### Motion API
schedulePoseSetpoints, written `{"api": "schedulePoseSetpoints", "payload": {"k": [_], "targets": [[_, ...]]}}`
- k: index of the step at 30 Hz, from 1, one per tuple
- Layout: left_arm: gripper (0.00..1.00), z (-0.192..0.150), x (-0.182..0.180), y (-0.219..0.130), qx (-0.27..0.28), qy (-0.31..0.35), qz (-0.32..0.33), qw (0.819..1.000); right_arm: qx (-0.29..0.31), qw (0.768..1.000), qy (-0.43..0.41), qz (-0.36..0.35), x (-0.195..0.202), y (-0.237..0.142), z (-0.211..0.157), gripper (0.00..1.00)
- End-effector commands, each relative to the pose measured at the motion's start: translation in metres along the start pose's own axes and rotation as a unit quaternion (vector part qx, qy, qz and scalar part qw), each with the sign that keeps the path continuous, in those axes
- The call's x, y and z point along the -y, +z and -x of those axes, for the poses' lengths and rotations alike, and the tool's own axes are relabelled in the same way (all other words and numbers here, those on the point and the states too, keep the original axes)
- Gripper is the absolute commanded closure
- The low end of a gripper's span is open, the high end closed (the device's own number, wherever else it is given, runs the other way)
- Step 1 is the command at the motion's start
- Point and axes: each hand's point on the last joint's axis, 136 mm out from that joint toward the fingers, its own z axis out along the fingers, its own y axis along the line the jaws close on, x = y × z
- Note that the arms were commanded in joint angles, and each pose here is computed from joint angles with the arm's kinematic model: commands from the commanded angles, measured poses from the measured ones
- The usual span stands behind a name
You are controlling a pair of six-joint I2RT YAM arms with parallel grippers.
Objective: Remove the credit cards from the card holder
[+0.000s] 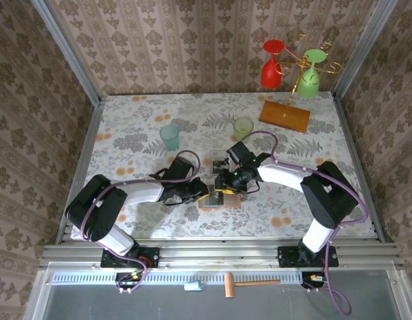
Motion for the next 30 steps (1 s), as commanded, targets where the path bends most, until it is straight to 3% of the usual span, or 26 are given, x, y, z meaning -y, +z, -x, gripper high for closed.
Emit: {"api": "schedulePoseSetpoints", "payload": {"k": [1,12,30], "targets": [[0.85,0.007,0.000,-0.004,0.008,0.006,0.008,1.000,0.006,1.000,0.018,0.019,-0.001,-0.006,-0.001,0.64],[0.85,0.009,0.013,-0.006,0.007,0.012,-0.014,1.000,0.003,0.998,0.029,0.054,-0.005,-0.006,-0.005,0.69],[0.89,0.003,-0.005,-0.002,0.001,0.004,0.011,1.000,-0.037,0.996,0.050,0.069,0.001,0.023,-0.010,0.72]]}}
